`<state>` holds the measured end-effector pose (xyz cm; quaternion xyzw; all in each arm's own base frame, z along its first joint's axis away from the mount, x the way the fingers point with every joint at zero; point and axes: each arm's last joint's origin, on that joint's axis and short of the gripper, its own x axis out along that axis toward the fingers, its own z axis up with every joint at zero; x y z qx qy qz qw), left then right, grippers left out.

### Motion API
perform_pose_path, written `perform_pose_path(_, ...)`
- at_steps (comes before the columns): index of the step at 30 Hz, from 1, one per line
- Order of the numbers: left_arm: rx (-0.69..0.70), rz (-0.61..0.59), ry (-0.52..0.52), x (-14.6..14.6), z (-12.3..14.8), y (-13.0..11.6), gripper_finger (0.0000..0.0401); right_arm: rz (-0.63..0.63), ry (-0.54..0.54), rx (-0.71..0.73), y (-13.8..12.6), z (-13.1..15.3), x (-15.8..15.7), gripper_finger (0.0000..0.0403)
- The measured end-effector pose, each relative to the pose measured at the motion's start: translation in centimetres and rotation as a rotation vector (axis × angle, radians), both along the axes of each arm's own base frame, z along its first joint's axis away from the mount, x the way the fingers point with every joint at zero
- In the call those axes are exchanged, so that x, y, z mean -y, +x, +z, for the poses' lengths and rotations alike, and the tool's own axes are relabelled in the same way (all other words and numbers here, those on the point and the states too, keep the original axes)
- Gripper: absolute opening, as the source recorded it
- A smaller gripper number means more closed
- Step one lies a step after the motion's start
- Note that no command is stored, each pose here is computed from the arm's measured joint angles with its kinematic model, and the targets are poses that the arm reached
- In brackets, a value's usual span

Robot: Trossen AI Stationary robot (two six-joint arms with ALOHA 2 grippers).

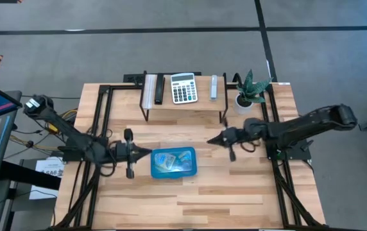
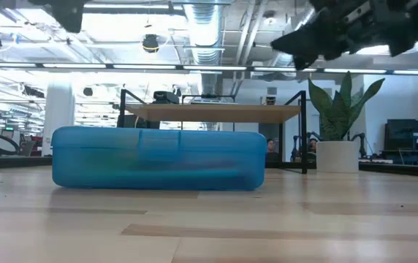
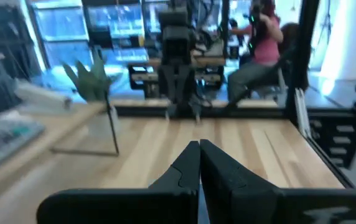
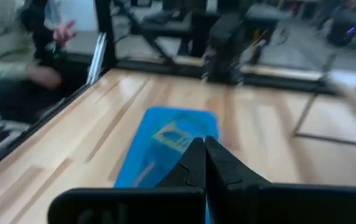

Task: Pack school essentials
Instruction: Return to Home Position

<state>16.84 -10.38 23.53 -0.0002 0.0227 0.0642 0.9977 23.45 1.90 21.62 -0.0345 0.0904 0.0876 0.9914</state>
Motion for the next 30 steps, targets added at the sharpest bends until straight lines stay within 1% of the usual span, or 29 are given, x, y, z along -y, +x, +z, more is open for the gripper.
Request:
perform_pose_path(2, 0.028, 0.002, 0.016, -1.0, 0.7, 0.2, 0.0, -0.035, 0.001, 0.045, -1.3, 0.5, 0.6, 0.0008)
perform_pose_path(7, 0.057, -0.069, 0.046, -3.7, 1.3, 1.3, 0.0, -0.088, 0.002, 0.121, -3.6, 1.0, 1.6, 0.0008)
perform_pose_path(11, 0.083, -0.022, 0.048, -5.9, 1.8, 1.5, 0.0, -0.094, -0.009, 0.157, -5.1, 1.1, 1.7, 0.0008)
perform_pose_path(14, 0.129, -0.007, 0.063, -6.9, 2.8, 0.7, 0.0, -0.096, -0.012, 0.162, -6.4, 1.0, 1.8, 0.0008)
perform_pose_path(17, 0.185, 0.012, 0.094, -7.6, 3.9, -0.5, 0.0, -0.102, -0.013, 0.209, -7.6, 1.3, 1.8, 0.0008)
perform_pose_path(20, 0.201, 0.031, 0.108, -8.2, 4.5, -1.8, 0.0, -0.101, -0.053, 0.251, -8.8, 1.2, 1.8, 0.0008)
perform_pose_path(22, 0.181, 0.04, 0.098, -8.5, 4.4, -2.4, 0.0, -0.105, -0.081, 0.265, -9.6, 1.4, 1.9, 0.0008)
perform_pose_path(25, 0.143, 0.023, 0.076, -8.8, 4.1, -3.3, 0.0, -0.129, -0.089, 0.308, -10.9, 2.0, 2.1, 0.0008)
perform_pose_path(30, 0.15, 0.025, 0.077, -9.2, 3.8, -4.5, 0.0, -0.178, -0.098, 0.331, -12.8, 2.2, 2.6, 0.0008)
